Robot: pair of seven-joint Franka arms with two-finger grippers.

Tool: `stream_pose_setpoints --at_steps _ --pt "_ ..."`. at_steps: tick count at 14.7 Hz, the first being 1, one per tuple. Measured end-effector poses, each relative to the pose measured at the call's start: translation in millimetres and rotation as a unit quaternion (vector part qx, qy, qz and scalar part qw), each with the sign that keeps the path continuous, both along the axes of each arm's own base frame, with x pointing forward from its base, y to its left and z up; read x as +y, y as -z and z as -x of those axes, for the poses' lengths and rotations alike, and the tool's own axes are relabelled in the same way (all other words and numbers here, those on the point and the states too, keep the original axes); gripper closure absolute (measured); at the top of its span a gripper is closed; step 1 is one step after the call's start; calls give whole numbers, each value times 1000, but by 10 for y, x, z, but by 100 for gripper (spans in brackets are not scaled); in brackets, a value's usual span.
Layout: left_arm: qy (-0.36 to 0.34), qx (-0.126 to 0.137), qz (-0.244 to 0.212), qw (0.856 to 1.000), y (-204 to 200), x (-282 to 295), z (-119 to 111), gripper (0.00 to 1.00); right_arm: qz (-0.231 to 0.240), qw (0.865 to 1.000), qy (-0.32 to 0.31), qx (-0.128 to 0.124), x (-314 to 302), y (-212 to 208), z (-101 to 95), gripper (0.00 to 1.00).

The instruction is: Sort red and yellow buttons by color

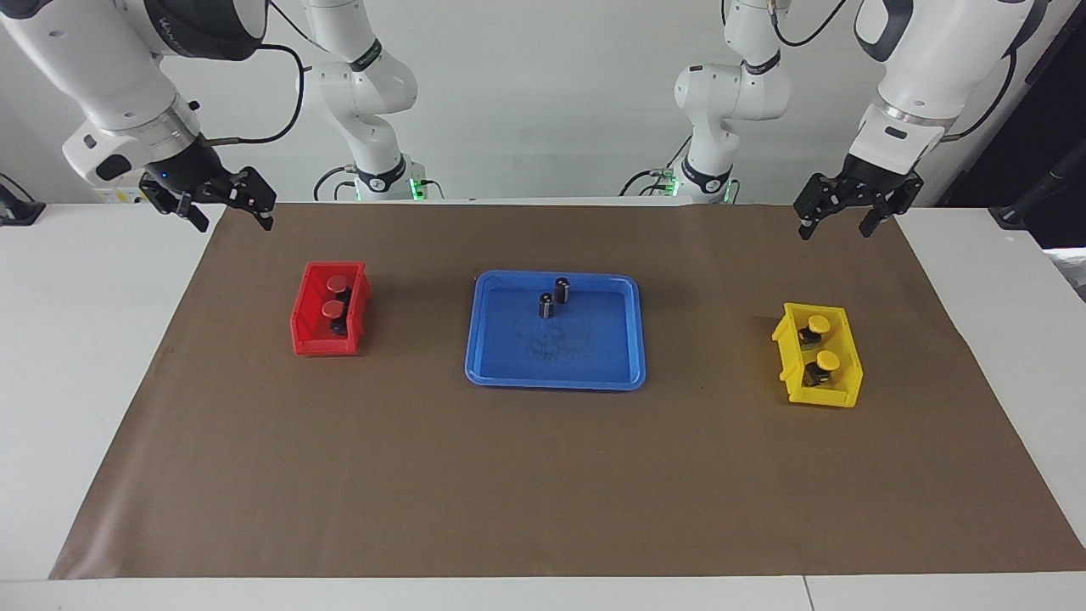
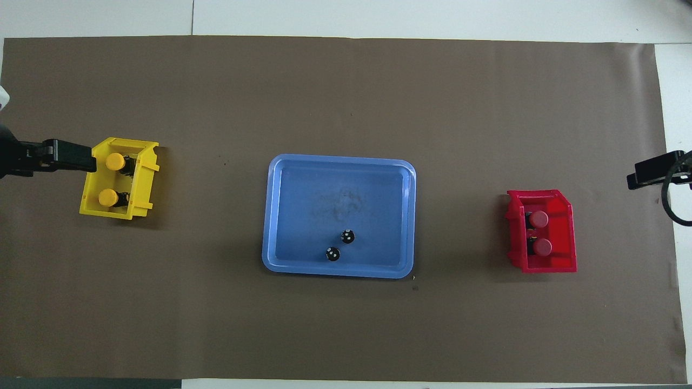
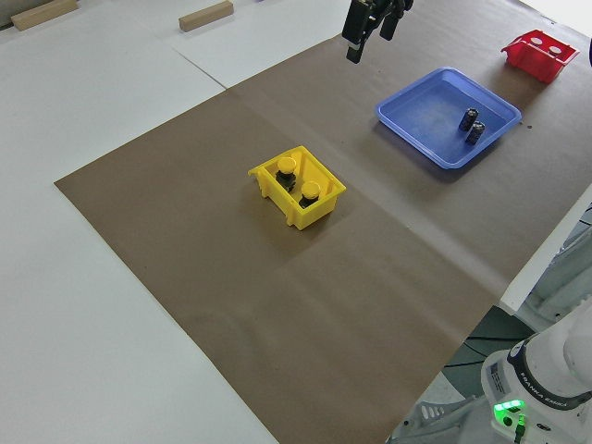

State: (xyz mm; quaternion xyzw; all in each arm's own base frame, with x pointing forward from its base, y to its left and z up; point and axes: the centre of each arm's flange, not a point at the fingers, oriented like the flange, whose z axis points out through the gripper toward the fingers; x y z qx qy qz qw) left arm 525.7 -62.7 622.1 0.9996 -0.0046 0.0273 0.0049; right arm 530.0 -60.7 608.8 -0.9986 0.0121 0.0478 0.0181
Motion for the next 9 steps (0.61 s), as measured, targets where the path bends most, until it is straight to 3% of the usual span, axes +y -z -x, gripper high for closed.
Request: stream_pose_setpoints --at_steps 9 --pt "-3 11 -7 1000 -149 212 31 0 0 1000 0 0 0 0 0 0"
